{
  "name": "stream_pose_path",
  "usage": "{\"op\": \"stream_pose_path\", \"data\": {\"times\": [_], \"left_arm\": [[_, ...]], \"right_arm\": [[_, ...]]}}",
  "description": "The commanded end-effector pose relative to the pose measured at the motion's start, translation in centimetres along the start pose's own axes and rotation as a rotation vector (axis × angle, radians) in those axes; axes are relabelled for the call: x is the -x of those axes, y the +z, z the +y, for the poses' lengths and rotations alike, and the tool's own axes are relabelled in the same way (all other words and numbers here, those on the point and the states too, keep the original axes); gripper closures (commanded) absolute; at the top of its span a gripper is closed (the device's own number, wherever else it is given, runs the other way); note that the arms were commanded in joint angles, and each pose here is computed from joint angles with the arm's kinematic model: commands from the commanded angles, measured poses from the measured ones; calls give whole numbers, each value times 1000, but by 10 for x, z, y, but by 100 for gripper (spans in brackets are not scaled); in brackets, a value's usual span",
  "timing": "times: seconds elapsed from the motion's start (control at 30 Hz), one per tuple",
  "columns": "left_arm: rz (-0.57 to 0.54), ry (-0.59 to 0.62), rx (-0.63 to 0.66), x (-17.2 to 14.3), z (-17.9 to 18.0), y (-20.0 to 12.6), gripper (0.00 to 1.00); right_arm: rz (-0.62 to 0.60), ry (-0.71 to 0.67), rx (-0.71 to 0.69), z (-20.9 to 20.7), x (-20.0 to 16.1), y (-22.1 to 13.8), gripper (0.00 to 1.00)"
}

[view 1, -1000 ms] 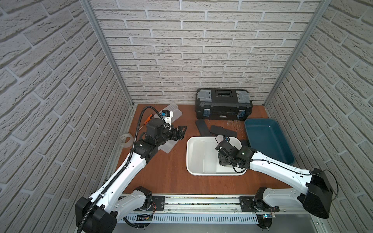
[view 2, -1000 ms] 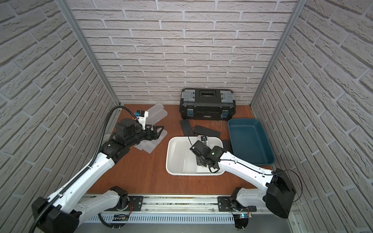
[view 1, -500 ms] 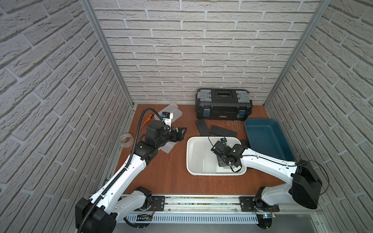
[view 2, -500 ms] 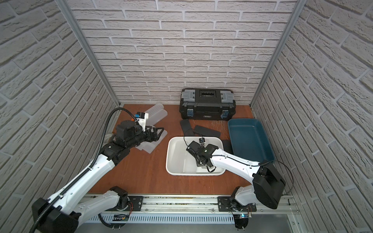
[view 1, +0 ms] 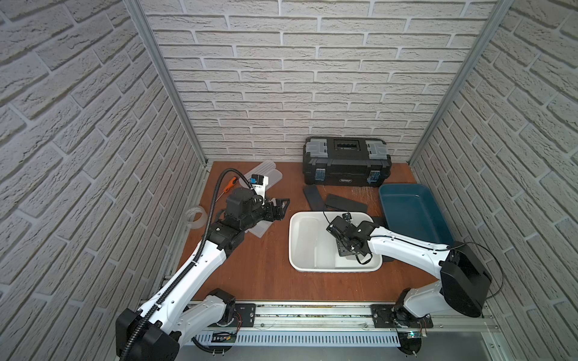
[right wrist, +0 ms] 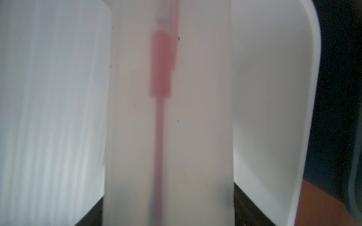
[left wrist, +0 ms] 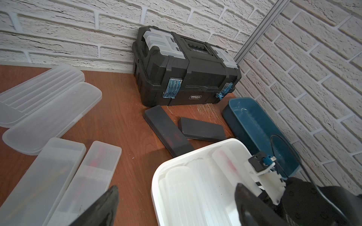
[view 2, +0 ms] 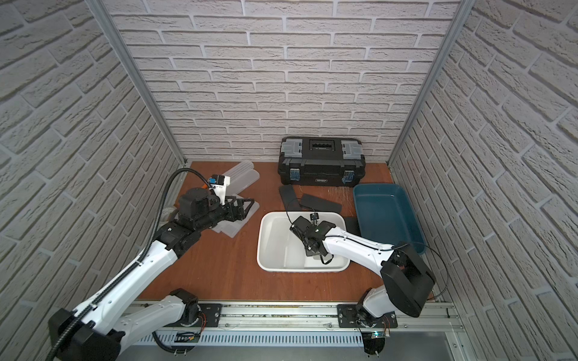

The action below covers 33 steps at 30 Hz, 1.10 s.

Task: Place the pencil cases by color into the storage box
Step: Place the pencil case at the storage box.

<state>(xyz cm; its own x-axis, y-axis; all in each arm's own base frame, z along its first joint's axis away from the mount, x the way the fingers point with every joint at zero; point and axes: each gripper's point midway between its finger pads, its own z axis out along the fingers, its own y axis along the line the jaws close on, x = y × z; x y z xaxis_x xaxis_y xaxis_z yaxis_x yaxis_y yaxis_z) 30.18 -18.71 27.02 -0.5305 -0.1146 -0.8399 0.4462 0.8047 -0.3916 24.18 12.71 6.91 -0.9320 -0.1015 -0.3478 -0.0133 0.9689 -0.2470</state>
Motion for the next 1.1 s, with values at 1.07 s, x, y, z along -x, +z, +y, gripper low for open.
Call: {"op": "stream_pose_path", "data": {"times": [1.07], "left_arm": [[-42, -6, -43, 1, -6, 1, 8]], "right_arm": [[24, -18, 58, 15, 3, 33, 29]]}}
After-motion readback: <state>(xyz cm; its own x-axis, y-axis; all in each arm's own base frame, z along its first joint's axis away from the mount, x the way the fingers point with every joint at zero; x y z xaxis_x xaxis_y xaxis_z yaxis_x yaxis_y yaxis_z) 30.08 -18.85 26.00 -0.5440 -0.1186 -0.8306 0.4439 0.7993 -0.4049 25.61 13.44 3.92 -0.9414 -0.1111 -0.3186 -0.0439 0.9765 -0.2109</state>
